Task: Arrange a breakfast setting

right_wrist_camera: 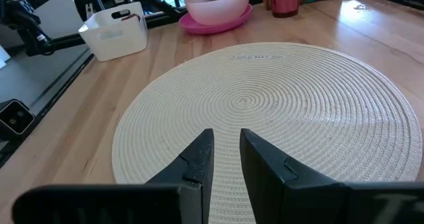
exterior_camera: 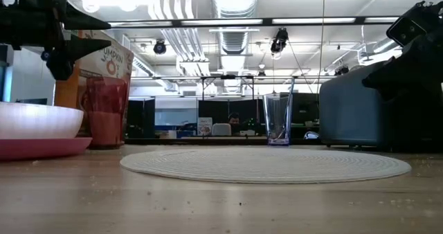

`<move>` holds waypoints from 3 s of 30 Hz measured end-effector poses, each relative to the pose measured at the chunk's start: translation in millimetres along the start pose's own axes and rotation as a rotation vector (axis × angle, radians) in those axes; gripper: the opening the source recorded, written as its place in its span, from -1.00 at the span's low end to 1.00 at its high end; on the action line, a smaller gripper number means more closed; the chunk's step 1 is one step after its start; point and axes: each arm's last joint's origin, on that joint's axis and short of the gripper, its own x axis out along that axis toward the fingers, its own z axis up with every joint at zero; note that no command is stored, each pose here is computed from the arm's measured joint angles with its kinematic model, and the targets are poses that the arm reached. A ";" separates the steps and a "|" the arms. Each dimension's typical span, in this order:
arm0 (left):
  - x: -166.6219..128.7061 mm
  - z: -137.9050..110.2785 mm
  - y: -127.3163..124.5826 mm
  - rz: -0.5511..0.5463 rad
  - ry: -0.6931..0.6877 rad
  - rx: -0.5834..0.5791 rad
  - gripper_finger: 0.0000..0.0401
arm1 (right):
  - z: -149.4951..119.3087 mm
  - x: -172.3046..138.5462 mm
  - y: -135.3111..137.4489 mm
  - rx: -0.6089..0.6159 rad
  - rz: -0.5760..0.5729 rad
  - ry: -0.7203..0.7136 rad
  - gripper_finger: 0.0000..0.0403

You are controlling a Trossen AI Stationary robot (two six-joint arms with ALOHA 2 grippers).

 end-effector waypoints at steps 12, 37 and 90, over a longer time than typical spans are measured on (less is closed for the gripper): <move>0.0 0.0 0.0 0.000 0.000 0.000 -0.21 | 0.1 0.0 0.0 0.000 0.000 0.000 -0.69; 0.0 0.1 -0.1 0.000 0.000 -0.001 -0.21 | 0.0 0.0 0.0 0.000 0.000 0.000 -0.69; 21.3 35.9 -56.9 -0.089 0.423 0.173 -0.21 | 0.0 0.0 -0.1 0.000 0.000 0.000 -0.69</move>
